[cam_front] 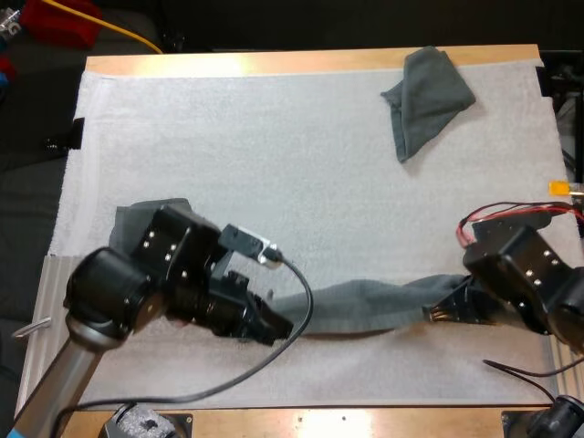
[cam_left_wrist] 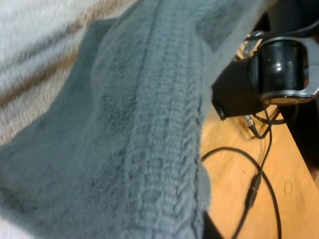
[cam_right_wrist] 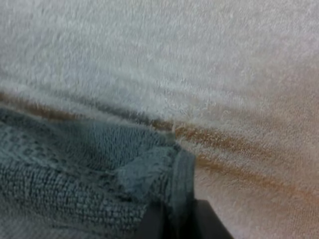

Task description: Pick towel from pile, fold and stack

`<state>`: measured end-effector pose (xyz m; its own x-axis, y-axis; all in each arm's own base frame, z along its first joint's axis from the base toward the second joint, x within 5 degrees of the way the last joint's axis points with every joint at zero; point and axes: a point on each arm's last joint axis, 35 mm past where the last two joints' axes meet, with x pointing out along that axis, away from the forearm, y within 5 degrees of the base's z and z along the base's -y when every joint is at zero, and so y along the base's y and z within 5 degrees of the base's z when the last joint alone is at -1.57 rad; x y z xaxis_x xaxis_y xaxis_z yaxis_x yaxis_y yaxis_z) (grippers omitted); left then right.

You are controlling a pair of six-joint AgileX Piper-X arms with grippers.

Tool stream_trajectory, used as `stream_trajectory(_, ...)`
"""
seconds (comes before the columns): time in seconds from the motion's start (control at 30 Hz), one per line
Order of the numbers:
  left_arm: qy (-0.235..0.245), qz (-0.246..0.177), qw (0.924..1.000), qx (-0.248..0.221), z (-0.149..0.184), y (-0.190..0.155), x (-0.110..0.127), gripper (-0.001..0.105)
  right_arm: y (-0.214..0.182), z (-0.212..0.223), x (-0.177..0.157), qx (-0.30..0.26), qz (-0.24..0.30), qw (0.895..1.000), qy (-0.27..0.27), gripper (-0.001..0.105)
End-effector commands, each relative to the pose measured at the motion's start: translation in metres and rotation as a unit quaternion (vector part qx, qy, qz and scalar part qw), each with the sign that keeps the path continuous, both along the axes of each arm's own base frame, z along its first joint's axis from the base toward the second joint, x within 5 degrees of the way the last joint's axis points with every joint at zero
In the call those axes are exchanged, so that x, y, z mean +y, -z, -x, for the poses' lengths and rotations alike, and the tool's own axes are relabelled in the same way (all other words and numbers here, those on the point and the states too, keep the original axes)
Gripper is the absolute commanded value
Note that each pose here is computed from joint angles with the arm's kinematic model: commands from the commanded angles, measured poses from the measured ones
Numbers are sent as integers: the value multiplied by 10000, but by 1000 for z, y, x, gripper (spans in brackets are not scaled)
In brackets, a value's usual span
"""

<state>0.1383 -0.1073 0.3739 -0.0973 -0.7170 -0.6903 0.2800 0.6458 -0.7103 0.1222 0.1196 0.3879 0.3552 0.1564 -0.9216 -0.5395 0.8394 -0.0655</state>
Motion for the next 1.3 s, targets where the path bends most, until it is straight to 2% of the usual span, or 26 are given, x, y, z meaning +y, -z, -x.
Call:
stream_trajectory(0.0, 7, 71, 9999, 83, 6, 2, 2, 0, -4, 6, -3, 15, 72, 10000, 21, 1)
stream_trajectory(0.23, -77, 7, 9996, 273, 10, 23, 5, 0, -2, 9, 1, -27, 168, 9999, -21, 1)
stream_trajectory(0.43, -333, 199, 9991, 161, -1, 35, 0, 0, 17, -5, 15, -127, 247, 9996, 16, 1)
stream_trajectory(0.57, -661, 233, 9975, 85, -12, 36, 7, 0, 35, -17, 30, -56, 342, 9994, -10, 1)
stream_trajectory(0.63, -861, 257, 9958, 160, -19, 38, 13, 0, 41, -23, 36, -3, 409, 9992, -23, 1)
stream_trajectory(0.8, -1134, 760, 9890, 562, -43, 47, 24, 0, 55, -41, 49, 7, 533, 9986, 39, 1)
stream_trajectory(1.03, -1198, 748, 9874, 720, -67, 63, 18, 0, 64, -69, 49, -70, 272, 9989, 382, 1)
stream_trajectory(1.27, -1403, 831, 9808, 1073, -94, 83, 9, 0, 82, -97, 48, 106, 232, 9974, 668, 1)
